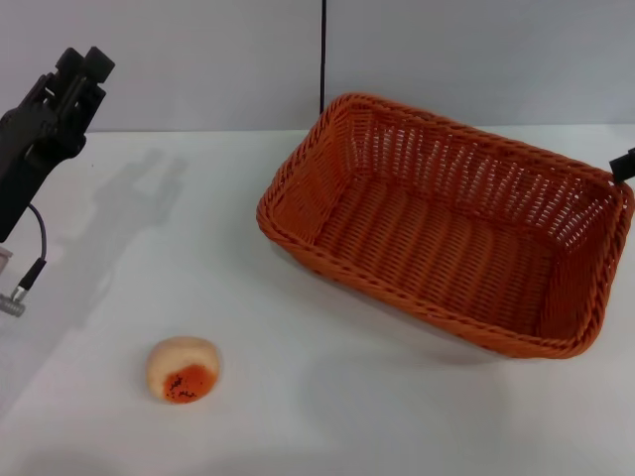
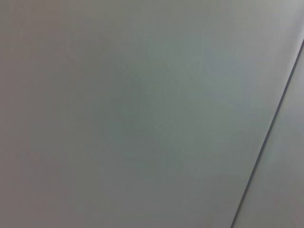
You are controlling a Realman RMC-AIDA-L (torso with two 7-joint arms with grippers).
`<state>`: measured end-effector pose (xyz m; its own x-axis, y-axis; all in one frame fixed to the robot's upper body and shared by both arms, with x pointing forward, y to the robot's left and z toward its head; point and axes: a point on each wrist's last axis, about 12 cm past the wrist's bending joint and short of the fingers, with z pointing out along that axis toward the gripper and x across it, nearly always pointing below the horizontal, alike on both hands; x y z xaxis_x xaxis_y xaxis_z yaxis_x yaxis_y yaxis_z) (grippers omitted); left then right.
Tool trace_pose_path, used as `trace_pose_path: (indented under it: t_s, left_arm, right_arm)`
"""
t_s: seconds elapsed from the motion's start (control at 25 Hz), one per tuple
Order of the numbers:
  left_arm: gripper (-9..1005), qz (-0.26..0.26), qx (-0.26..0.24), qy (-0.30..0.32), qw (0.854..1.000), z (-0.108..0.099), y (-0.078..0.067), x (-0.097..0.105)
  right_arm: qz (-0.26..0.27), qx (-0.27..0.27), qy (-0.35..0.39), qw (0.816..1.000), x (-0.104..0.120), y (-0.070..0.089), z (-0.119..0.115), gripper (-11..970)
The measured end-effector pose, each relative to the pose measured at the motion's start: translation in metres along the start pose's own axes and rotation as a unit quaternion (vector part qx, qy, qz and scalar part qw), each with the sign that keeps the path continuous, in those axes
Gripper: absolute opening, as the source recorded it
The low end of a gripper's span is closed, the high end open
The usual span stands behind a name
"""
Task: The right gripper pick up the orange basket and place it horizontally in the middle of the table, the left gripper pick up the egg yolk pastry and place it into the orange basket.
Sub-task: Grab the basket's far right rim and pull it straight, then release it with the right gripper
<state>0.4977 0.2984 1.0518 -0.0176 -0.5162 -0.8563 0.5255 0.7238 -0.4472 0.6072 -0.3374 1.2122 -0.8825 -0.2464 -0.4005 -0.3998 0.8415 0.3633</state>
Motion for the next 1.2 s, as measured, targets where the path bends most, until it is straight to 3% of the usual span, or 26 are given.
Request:
trace_pose_path:
  t_s: [0.76,1.2]
  left_arm:
    - [432,0.000,-0.005,0.001,1.000,-0.007,0.001,0.000]
    - [433,0.000,-0.006,0.002,1.000,-0.005,0.002,0.000]
  right_arm:
    - [0.031,-0.004,0.012,0.999,0.012,-0.013,0.038,614]
    - [0.006,-0.008,0.013,1.000,0.012,-0.011,0.055,608]
